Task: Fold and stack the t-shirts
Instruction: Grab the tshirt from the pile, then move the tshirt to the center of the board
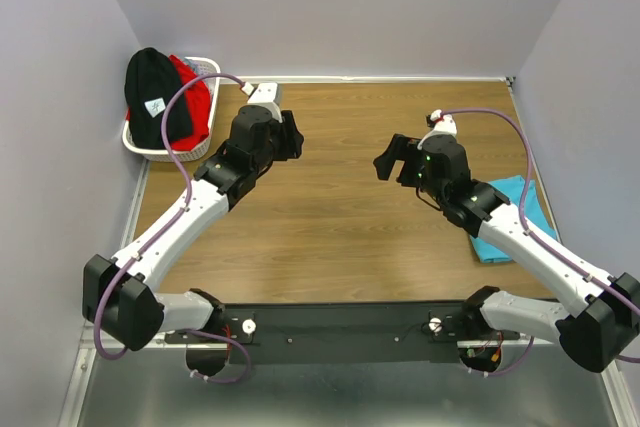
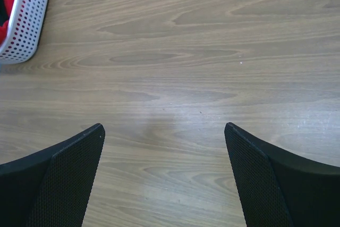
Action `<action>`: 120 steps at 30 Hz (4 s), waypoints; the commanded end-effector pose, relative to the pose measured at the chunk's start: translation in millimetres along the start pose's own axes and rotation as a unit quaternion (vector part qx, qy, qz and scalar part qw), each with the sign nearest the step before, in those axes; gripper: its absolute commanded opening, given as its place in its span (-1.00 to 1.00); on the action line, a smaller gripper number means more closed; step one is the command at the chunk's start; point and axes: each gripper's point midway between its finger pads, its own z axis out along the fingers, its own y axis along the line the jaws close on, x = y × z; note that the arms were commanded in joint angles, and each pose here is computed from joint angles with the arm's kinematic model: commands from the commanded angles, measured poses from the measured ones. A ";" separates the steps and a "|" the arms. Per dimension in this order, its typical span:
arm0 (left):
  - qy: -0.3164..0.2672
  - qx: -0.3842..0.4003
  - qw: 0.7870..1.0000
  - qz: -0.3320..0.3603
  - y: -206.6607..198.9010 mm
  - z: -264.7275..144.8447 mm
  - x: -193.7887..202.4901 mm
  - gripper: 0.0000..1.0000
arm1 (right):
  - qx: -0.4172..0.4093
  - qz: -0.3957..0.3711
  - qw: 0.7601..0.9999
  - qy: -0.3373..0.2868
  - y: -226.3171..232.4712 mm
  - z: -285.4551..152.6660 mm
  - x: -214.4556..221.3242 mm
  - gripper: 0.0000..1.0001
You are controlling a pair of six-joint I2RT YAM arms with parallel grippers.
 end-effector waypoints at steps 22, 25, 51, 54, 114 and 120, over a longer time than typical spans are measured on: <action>-0.139 -0.370 0.905 -0.160 258.4 35.5 -159.4 0.78 | -0.049 -0.035 0.998 0.033 10.6 -9.9 14.2 1.00; -0.136 -0.416 0.882 -0.171 315.5 34.3 -159.5 0.74 | -0.049 -0.036 0.998 0.031 11.4 -9.8 11.9 1.00; 0.008 -0.460 0.864 -0.206 440.5 87.3 -33.3 0.26 | -0.042 -0.034 0.996 0.069 2.0 -3.3 40.9 1.00; 0.013 -0.456 0.864 -0.215 440.7 90.9 -24.2 0.19 | -0.042 -0.033 0.996 0.069 1.0 -4.2 41.7 1.00; -0.013 -0.004 0.998 -0.057 -54.6 86.7 -54.4 0.03 | -0.045 -0.022 0.998 0.043 17.4 0.8 11.4 1.00; 0.015 -0.116 0.987 -0.113 50.5 79.8 -9.9 -0.11 | -0.045 -0.034 0.991 0.120 23.4 44.1 59.4 1.00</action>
